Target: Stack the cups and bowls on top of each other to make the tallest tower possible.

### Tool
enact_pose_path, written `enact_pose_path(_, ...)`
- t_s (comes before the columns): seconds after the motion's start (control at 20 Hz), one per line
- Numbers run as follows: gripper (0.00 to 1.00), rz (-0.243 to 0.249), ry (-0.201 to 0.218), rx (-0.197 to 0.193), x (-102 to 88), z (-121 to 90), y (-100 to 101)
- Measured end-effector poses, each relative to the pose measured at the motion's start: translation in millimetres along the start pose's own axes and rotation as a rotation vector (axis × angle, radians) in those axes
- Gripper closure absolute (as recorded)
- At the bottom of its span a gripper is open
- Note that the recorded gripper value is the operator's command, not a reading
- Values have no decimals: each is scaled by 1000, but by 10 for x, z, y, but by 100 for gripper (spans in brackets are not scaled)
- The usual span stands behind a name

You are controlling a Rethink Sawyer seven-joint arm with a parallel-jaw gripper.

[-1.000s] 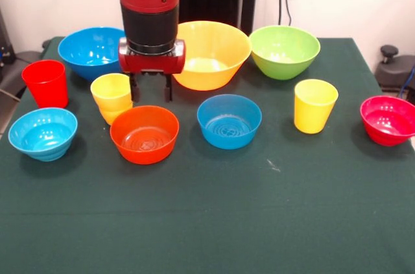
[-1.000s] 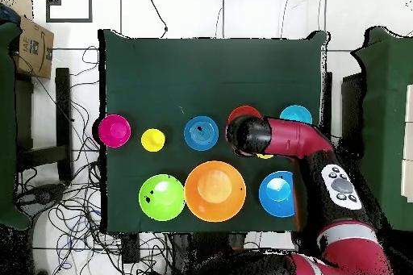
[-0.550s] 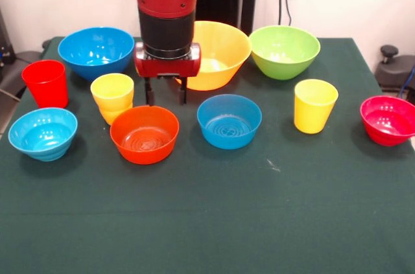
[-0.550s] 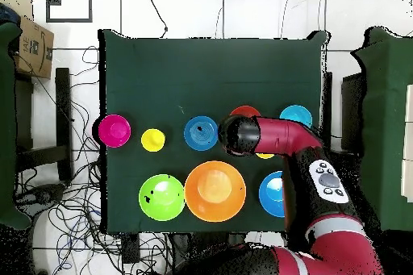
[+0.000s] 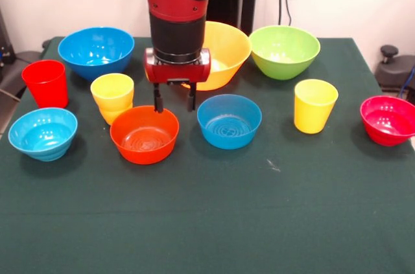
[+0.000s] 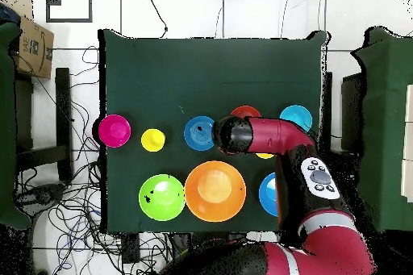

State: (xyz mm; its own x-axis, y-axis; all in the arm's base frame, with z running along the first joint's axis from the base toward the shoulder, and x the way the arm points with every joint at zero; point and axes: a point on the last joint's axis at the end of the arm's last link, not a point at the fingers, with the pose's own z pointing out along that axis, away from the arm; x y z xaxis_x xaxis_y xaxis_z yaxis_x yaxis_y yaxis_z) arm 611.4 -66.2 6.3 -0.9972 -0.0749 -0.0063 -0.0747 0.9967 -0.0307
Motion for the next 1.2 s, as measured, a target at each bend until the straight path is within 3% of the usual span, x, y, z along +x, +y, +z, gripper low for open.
enact_pose_path(0.75,0,10,-14,-21,206,661,83)
enact_pose_path(1.2,0,4,-17,-5,171,667,62)
